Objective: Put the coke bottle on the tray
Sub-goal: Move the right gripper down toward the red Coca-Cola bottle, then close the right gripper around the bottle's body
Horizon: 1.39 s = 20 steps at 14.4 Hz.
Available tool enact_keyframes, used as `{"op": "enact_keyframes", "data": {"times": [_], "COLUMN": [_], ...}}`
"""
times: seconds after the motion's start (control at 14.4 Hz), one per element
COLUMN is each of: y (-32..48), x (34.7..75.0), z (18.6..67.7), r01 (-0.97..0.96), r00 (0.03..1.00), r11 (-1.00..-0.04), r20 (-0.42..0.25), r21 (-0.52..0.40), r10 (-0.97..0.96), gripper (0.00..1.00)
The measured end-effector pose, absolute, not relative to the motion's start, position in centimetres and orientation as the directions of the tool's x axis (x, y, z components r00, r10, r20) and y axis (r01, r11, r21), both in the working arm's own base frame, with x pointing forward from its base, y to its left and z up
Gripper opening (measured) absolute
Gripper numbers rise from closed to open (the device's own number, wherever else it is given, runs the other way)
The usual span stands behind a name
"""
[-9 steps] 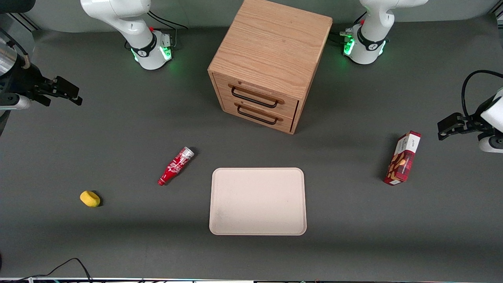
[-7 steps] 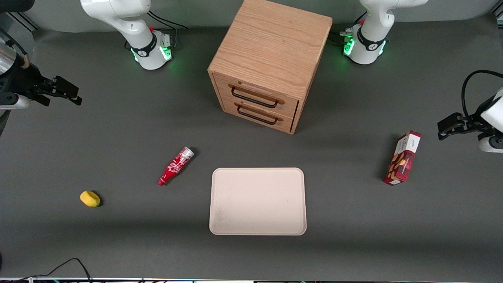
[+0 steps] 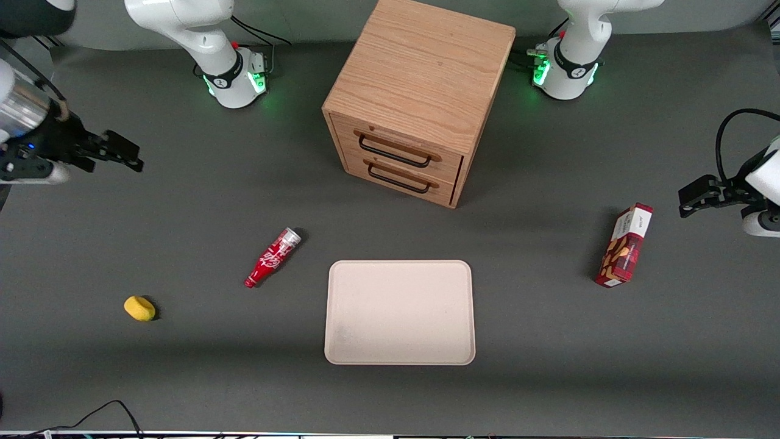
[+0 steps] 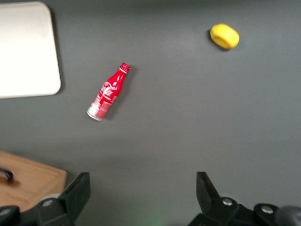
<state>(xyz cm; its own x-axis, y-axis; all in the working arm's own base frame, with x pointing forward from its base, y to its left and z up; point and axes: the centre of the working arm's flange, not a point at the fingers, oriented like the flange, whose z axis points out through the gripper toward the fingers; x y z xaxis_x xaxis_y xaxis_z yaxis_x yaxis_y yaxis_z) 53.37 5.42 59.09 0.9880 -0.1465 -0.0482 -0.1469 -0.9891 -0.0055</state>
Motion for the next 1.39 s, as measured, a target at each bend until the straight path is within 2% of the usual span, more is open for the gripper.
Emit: {"op": "enact_keyframes", "data": {"times": [0.35,0.55,0.9,1.39], "y": [12.9,14.0,16.5,17.4], "x": [57.9,59.5,58.3,57.6], "z": [49.5,42.8,31.2,20.8], "r01": [-0.419,-0.506,-0.665,-0.714], "r00": [0.903,0.860,0.745,0.698], "r11": [-0.908,-0.863,-0.747,-0.699], "r20": [-0.092,-0.076,-0.076,-0.093], "r21": [0.032,0.015,-0.002,-0.025], "r10": [-0.420,-0.505,-0.663,-0.710], "gripper": [1.00,1.00,1.00,1.00]}}
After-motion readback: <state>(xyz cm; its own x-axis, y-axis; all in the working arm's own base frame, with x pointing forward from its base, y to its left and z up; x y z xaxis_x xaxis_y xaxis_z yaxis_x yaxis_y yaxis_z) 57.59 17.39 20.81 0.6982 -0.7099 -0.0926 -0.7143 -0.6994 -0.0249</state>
